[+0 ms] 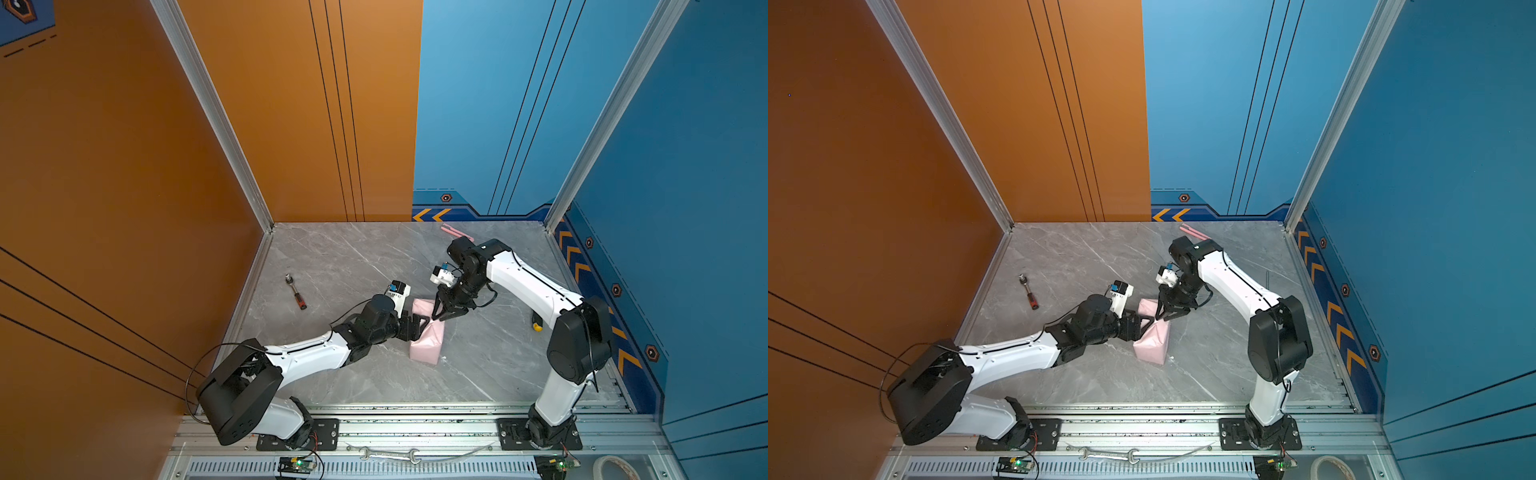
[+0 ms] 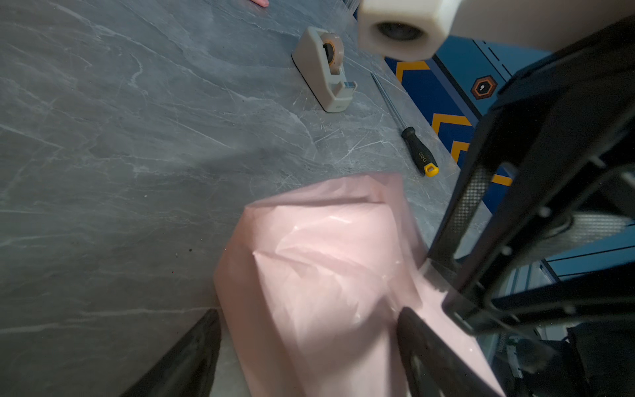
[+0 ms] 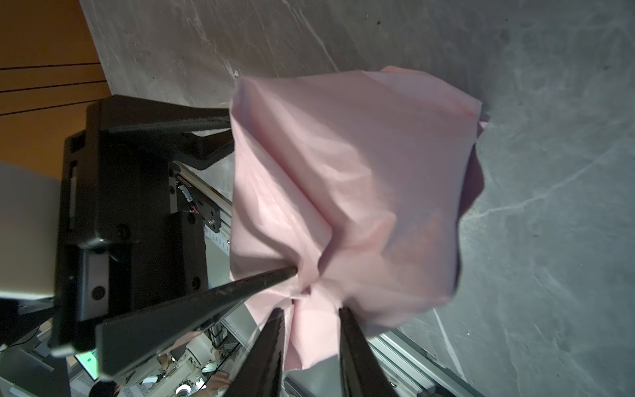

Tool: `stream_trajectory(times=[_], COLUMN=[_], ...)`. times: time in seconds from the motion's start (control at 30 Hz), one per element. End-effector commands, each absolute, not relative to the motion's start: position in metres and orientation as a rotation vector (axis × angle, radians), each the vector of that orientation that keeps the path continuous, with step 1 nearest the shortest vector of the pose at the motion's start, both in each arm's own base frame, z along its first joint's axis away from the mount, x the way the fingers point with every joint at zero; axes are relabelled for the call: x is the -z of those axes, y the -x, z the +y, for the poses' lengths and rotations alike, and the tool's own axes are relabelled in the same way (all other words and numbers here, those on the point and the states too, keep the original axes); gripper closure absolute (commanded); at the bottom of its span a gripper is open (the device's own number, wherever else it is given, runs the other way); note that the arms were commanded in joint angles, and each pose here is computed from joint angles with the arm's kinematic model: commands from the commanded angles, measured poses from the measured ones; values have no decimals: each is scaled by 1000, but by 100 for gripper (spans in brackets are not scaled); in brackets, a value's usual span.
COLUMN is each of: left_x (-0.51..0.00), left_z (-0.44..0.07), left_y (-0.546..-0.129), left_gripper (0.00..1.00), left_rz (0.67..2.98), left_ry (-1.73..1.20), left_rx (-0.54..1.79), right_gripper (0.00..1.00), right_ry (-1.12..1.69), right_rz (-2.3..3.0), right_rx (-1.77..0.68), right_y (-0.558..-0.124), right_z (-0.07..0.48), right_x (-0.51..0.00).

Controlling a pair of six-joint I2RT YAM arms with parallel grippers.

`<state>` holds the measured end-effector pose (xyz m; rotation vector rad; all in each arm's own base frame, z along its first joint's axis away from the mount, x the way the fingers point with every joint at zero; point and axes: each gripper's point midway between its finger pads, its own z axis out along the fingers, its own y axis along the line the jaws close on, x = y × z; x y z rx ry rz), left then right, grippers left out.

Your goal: Wrap the gift box in paper

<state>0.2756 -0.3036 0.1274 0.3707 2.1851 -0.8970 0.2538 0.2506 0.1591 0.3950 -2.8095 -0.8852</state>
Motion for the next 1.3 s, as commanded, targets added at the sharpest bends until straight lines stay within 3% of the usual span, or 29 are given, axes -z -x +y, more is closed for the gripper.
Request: stream_trajectory(times=[0.0,0.47,0.9,1.27], left_x=[-80,-83,-107,-146], left_z=[-276,-275,-279,-288], left_y=[-266,-265,-265,-264], left_gripper=[19,20,19,17], left_rz=[2356,2340,2219,2025], left_ry=[-386,-384,-405,-505], left_rx=[708,721,816,878], right_gripper=[69,65,74,75], right_ry=[-352,-347,-302,-305], right_rz=[-2866,-2931,-2916,-2906], right_rx=[629,350,162,146], right_y=[-258,-257,-251,-249], right_z=[232,231,235,242], right_x=[-138,-129,-107,-102])
